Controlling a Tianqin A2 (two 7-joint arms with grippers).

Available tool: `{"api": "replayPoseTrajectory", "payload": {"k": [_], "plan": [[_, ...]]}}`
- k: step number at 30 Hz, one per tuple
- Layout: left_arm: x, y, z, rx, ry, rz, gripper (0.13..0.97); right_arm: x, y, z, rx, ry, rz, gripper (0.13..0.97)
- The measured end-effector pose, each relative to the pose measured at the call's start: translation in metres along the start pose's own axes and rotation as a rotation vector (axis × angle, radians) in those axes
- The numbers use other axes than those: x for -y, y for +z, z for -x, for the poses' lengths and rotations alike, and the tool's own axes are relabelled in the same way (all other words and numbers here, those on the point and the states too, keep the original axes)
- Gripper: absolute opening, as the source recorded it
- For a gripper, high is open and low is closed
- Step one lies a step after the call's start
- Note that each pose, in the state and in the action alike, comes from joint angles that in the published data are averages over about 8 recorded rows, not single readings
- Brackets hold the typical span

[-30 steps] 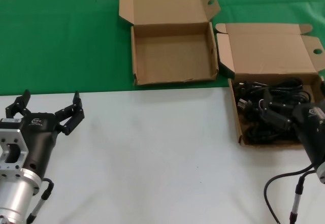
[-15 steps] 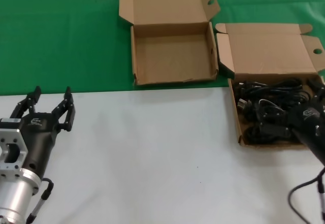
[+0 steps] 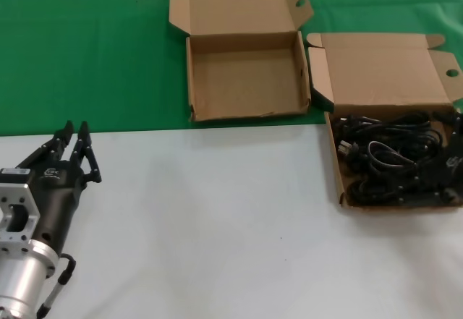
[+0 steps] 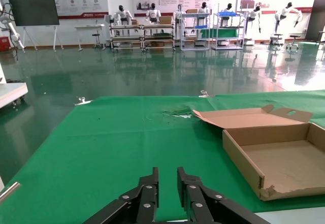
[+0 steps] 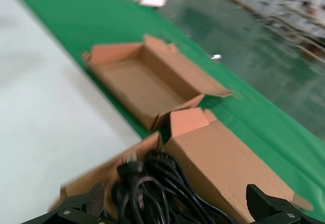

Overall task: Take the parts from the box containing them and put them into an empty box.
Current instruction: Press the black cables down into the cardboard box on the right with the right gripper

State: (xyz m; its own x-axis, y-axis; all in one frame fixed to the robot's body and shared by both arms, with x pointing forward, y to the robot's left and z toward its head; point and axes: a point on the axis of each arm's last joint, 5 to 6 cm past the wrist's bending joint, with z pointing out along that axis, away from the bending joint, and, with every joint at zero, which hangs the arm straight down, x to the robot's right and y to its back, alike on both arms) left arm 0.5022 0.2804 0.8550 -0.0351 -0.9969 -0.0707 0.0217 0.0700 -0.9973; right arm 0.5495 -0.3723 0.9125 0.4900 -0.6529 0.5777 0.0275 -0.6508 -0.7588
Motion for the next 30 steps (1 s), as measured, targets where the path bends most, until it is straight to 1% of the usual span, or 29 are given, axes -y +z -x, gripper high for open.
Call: {"api": "replayPoseTrajectory", "payload": {"k": [6, 12, 20, 25, 30], "plan": [[0.0000, 0.000, 0.0000, 0.000, 0.000, 0.000, 0.183, -0.001, -0.001, -0.034, 0.069, -0.193, 0.060, 0.966], [0.0000, 0.000, 0.0000, 0.000, 0.000, 0.000, 0.172, -0.003, 0.003, -0.054, 0.122, -0.350, 0.108, 0.966], [0.0000, 0.000, 0.0000, 0.000, 0.000, 0.000, 0.140, -0.007, 0.019, -0.062, 0.159, -0.458, 0.140, 0.966], [0.0000, 0.000, 0.0000, 0.000, 0.000, 0.000, 0.140, -0.013, 0.030, -0.062, 0.161, -0.488, 0.151, 0.966], [0.0000, 0.000, 0.0000, 0.000, 0.000, 0.000, 0.139, -0.017, 0.039, -0.061, 0.157, -0.498, 0.157, 0.944]]}}
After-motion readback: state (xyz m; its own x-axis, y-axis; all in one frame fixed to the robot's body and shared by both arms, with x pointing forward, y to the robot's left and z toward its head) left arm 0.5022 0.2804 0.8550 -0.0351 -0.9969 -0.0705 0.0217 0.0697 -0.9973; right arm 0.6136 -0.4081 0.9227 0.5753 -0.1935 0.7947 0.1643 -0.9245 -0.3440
